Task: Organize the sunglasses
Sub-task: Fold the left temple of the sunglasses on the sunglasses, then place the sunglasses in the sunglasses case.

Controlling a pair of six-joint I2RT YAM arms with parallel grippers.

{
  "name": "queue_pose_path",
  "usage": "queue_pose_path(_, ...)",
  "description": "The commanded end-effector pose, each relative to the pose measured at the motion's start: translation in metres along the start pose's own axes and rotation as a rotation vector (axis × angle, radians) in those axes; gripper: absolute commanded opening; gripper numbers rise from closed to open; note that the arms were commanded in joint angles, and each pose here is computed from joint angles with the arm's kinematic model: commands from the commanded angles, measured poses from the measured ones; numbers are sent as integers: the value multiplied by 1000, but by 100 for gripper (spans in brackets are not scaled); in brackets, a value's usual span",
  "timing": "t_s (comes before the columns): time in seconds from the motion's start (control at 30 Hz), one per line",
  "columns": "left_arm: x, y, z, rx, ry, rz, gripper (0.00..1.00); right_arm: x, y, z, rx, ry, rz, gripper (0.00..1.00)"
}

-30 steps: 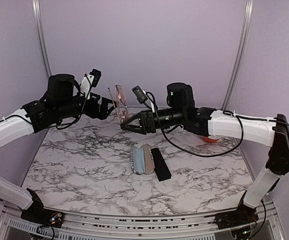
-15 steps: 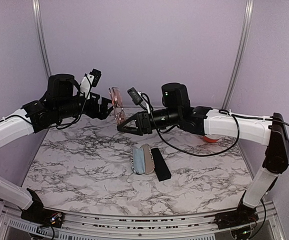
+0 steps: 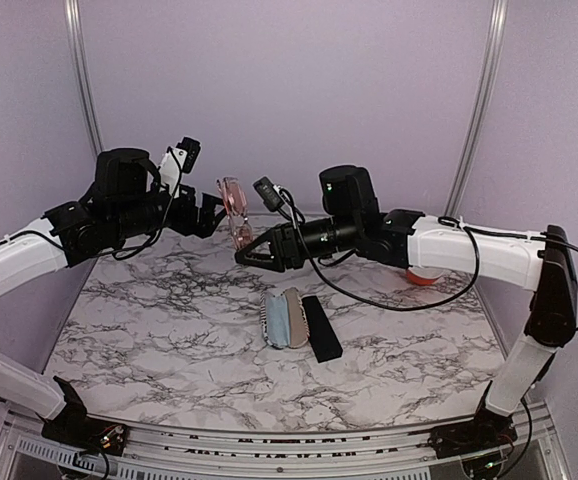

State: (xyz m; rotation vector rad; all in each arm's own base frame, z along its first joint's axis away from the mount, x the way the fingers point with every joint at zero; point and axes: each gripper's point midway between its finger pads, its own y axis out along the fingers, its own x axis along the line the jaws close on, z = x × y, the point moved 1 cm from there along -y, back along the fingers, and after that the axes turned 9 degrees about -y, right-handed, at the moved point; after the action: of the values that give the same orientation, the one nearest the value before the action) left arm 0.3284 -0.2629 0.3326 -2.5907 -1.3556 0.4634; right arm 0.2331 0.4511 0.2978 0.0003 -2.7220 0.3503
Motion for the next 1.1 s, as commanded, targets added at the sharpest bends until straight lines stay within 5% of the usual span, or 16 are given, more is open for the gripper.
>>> queue_pose_path(0.0,10,-13,-15,-67,12,-73,99,10,-17,-24,-38,-71,72,20)
queue_pose_path(0.53,24,-17,-21,-90,-8,-166,99,-32,-59,23,7,114,267,20)
queue_pose_path(1.07,24,2,-11,-7,-122,-180,99,-78,-24,132,261,460,462,27)
